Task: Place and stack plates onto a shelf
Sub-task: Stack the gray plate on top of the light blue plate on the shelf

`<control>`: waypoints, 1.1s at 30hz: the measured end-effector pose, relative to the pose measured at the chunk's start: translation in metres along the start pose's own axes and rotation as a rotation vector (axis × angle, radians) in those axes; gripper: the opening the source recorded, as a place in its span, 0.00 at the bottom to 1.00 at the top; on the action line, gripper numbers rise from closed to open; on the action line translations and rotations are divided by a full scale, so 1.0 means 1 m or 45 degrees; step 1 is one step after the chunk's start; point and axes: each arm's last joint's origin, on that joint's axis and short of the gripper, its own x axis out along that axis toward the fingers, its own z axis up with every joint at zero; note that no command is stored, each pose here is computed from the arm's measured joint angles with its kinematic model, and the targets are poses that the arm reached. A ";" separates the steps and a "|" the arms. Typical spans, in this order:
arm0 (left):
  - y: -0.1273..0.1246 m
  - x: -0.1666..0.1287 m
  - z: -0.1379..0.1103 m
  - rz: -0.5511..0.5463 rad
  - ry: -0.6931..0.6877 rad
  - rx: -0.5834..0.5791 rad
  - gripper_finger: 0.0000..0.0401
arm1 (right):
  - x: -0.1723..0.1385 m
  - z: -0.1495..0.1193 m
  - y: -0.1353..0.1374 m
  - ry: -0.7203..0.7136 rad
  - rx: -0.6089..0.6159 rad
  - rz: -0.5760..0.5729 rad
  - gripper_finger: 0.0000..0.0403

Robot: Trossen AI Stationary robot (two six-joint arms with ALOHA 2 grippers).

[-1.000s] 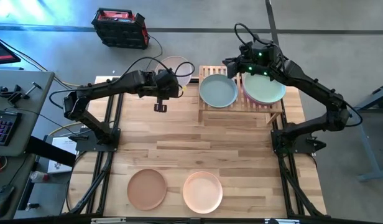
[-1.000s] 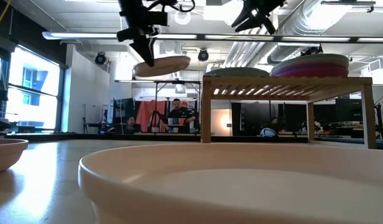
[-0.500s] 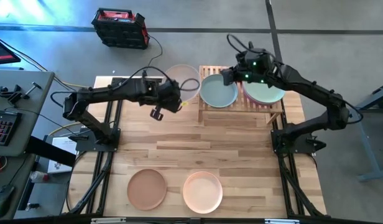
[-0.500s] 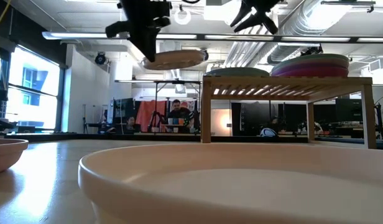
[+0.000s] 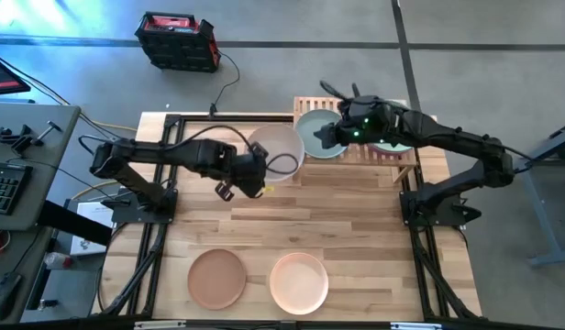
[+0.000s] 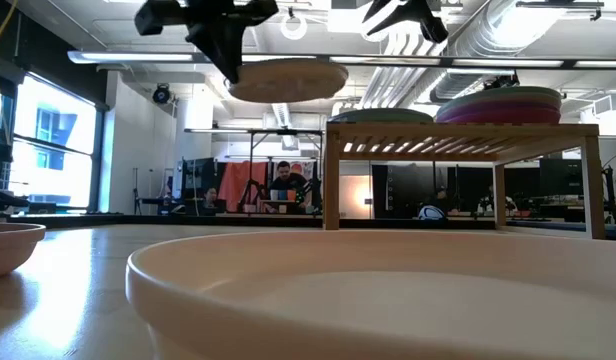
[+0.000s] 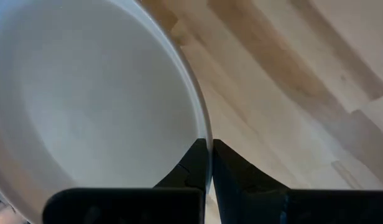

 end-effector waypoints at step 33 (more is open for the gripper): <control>-0.024 -0.013 0.021 0.039 0.022 0.182 0.00 | 0.062 -0.046 0.004 0.271 0.058 -0.226 0.16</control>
